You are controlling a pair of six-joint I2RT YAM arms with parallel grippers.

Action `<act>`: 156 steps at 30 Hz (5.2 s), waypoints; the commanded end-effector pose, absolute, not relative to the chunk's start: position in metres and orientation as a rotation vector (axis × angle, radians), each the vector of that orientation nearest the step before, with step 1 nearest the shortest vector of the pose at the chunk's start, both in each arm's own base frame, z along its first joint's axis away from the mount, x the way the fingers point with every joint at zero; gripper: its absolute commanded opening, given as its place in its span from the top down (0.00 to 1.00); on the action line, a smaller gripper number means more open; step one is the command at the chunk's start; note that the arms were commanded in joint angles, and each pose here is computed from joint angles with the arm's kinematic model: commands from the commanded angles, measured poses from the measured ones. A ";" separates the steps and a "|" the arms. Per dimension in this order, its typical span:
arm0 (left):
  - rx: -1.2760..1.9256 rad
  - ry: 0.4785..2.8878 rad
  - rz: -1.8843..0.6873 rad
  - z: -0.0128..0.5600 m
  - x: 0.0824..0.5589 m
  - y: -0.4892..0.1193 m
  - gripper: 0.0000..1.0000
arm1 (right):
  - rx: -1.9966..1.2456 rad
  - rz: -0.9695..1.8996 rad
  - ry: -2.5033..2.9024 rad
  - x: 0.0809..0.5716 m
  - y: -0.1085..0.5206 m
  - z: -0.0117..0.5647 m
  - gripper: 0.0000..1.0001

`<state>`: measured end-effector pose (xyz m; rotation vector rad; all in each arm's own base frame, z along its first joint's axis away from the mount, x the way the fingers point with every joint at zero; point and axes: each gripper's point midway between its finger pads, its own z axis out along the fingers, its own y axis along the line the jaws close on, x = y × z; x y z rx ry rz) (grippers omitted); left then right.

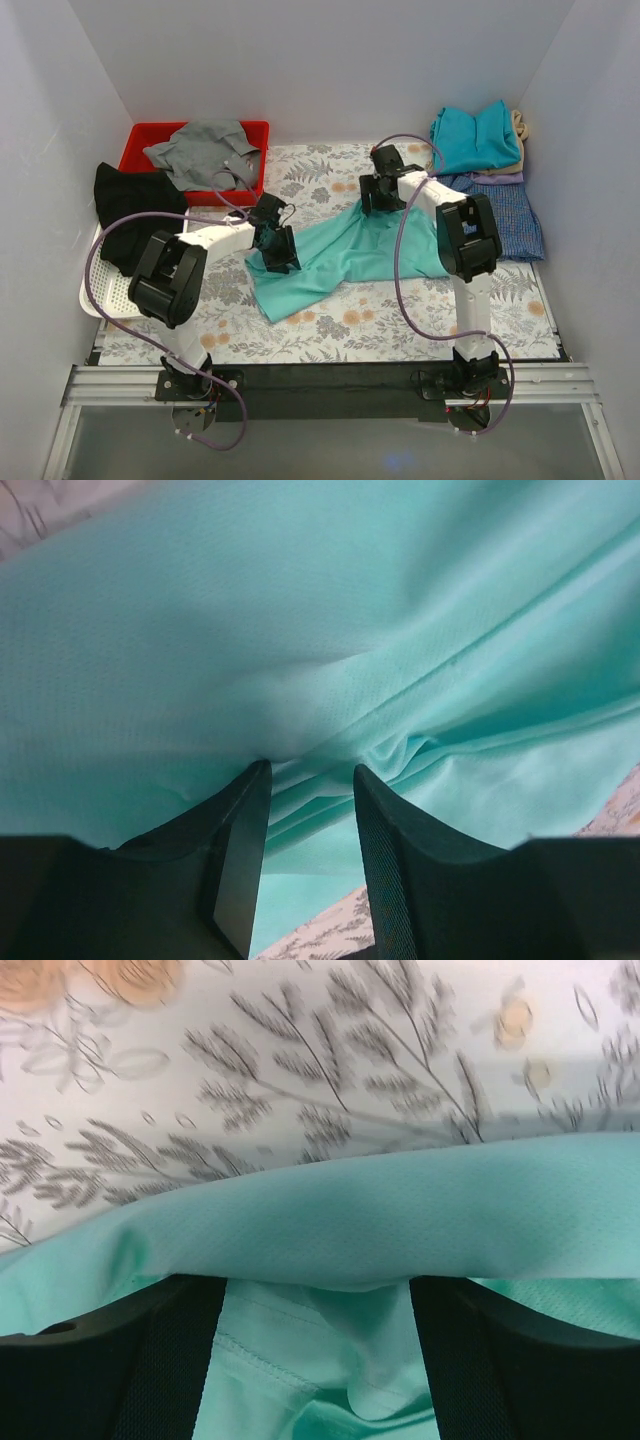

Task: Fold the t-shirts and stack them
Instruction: Fold the tshirt

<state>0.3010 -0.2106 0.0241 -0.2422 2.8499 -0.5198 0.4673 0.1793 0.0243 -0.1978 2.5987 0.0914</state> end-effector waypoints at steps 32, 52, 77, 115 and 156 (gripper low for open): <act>0.075 2.676 -0.508 0.123 0.307 -0.244 0.61 | -0.530 0.135 2.183 0.492 0.207 0.184 0.10; 0.061 2.952 -0.570 0.026 0.261 -0.247 0.63 | -0.321 0.123 2.613 0.423 0.172 0.028 0.13; 0.142 2.777 -0.853 0.124 0.245 -0.318 0.63 | -0.767 0.497 2.271 0.527 0.283 0.087 0.12; -0.463 2.368 -0.492 0.155 0.469 -0.163 0.49 | -0.750 1.265 2.160 0.486 0.381 0.093 0.17; -0.395 2.473 -0.529 0.120 0.459 -0.174 0.52 | -1.007 0.391 2.308 0.492 0.343 -0.022 0.99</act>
